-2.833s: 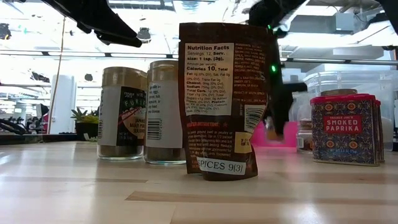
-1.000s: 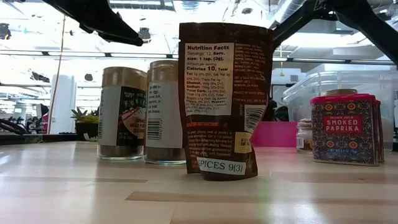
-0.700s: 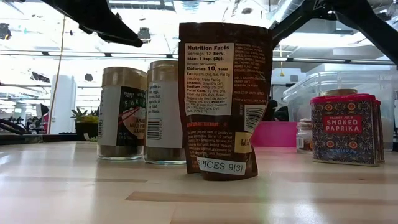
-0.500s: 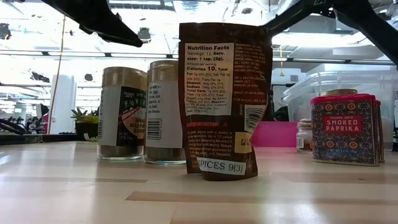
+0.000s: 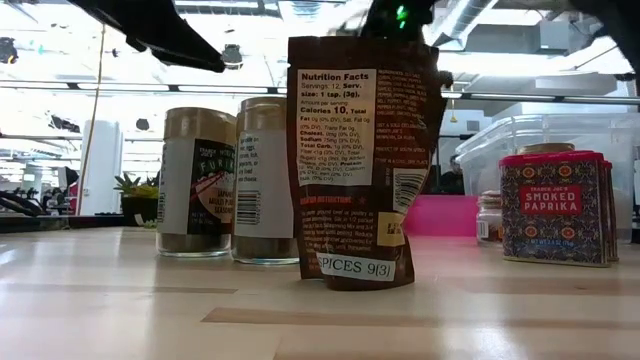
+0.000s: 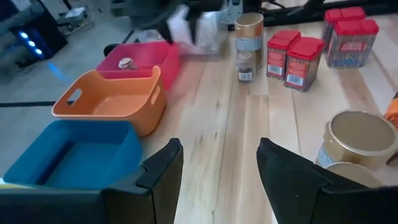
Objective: Sort spices by type
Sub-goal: Put the brown spice bottle into the red bin
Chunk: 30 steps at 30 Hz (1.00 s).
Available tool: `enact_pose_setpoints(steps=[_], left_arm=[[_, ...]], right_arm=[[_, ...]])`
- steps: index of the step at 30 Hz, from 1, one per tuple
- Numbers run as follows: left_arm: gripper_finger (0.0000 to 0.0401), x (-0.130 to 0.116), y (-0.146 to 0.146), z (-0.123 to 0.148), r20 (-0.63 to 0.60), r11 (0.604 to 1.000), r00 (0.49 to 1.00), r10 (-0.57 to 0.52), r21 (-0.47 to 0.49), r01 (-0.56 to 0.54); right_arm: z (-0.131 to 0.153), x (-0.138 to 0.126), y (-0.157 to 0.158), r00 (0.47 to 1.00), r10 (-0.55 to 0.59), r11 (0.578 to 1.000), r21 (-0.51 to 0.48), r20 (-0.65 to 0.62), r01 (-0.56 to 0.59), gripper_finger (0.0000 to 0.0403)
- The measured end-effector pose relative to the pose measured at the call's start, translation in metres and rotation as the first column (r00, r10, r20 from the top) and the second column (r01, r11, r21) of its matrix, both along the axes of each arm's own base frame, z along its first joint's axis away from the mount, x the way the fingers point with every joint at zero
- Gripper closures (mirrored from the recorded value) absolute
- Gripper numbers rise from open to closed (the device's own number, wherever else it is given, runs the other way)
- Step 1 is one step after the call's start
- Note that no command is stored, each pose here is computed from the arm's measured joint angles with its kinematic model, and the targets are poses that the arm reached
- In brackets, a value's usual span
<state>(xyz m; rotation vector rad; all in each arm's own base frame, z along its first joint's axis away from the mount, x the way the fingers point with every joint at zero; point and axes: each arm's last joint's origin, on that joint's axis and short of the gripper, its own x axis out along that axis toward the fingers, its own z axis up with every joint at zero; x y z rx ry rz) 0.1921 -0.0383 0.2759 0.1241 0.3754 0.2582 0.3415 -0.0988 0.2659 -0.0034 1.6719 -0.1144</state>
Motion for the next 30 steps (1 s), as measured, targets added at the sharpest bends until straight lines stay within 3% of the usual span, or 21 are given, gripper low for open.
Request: enact_pose_setpoints(steps=[7, 16, 30], left_arm=[[0.0205, -0.013, 0.003, 0.010, 0.060, 0.998, 0.998, 0.019, -0.068, -0.015], [0.0205, -0.014, 0.003, 0.010, 0.062, 0.998, 0.998, 0.017, -0.065, -0.013], [0.0205, -0.014, 0.003, 0.009, 0.047, 0.998, 0.999, 0.017, -0.060, -0.014]], right_arm=[[-0.020, -0.016, 0.058, 0.979, -0.005, 0.999, -0.037, 0.202, 0.013, 0.0153], [-0.044, -0.029, 0.084, 0.984, -0.096, 0.995, -0.003, 0.151, 0.098, 0.0149], [-0.058, -0.030, 0.088, 0.986, -0.145, 0.989, 0.007, 0.082, 0.145, 0.0033]])
